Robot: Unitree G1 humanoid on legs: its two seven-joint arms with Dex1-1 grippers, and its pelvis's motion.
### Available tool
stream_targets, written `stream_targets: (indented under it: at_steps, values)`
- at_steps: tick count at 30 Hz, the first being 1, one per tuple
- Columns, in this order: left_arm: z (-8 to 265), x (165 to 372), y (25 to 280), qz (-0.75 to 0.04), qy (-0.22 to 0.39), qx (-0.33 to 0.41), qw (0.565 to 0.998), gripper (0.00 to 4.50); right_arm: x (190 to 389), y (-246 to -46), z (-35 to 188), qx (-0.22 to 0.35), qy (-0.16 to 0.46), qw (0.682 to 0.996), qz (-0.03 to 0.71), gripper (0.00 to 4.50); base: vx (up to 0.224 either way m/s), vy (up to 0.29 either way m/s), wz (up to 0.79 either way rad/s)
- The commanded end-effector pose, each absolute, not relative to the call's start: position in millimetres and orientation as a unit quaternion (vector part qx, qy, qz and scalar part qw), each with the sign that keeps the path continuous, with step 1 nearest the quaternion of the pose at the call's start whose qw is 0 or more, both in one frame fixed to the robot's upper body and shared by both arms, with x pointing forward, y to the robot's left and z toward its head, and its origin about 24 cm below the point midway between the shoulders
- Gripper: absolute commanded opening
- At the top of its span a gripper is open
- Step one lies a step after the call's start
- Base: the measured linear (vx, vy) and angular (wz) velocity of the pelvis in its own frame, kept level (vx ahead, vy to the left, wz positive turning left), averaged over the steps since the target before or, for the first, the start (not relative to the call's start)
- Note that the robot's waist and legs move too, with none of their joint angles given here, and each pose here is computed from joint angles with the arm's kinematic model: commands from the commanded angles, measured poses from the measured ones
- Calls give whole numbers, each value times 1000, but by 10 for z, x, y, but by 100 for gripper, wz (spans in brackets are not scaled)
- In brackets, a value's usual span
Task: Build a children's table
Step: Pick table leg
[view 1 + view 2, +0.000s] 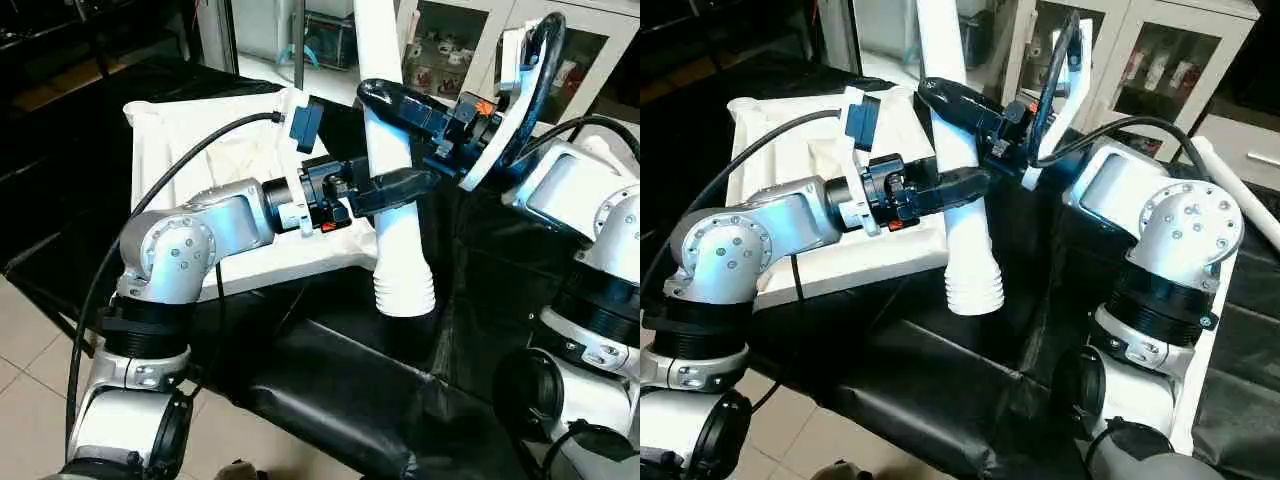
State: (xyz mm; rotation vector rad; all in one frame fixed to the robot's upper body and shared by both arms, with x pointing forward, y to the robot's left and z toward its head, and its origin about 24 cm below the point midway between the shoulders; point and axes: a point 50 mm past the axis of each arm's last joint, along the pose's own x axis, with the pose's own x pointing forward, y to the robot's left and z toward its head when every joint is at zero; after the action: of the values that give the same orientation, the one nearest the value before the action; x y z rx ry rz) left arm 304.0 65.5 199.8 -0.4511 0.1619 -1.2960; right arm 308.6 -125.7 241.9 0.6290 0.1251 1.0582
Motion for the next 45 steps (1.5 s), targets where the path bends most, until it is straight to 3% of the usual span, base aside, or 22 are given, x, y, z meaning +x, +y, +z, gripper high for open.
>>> stream_targets:
  at_steps: [1, 13, 19, 20, 25, 30, 33, 35, 39, 45]
  values:
    - [2042, 3032, 631, -606, 73, -199, 767, 412, 3056, -1265, 2450, 289, 49, 814, 502, 165, 0, 0, 0]
    - [2047, 3095, 668, -583, 67, -223, 779, 330, 3045, -1265, 2456, 281, 44, 817, 501, 164, 0, 0, 0]
    - [2080, 3128, 711, -564, 55, -225, 793, 272, 3080, -1294, 2487, 255, 8, 844, 471, 164, 0, 0, 0]
    - [2090, 3131, 727, -559, 50, -225, 796, 260, 3086, -1293, 2487, 258, 5, 844, 470, 220, 0, 0, 0]
    - [2067, 3125, 743, -555, 53, -214, 802, 226, 3114, -1298, 2504, 270, -3, 842, 467, 252, 0, 0, 0]
    - [2057, 3114, 736, -557, 52, -207, 802, 199, 3184, -1315, 2541, 247, -25, 869, 429, 288, 0, 0, 0]
    - [2059, 3098, 723, -565, 46, -204, 798, 196, 3303, -1381, 2537, 258, -27, 892, 371, 321, 0, 0, 0]
    - [2076, 3042, 705, -585, 30, -205, 784, 196, 3437, -1559, 2536, 292, -39, 908, 296, 345, 0, 0, 0]
    - [2082, 3028, 707, -587, 24, -207, 782, 195, 3487, -1707, 2557, 314, -67, 910, 261, 351, 0, 0, 0]
    - [2058, 3077, 767, -566, 23, -205, 798, 195, 3482, -2004, 2566, 299, -89, 926, 211, 351, 0, 0, 0]
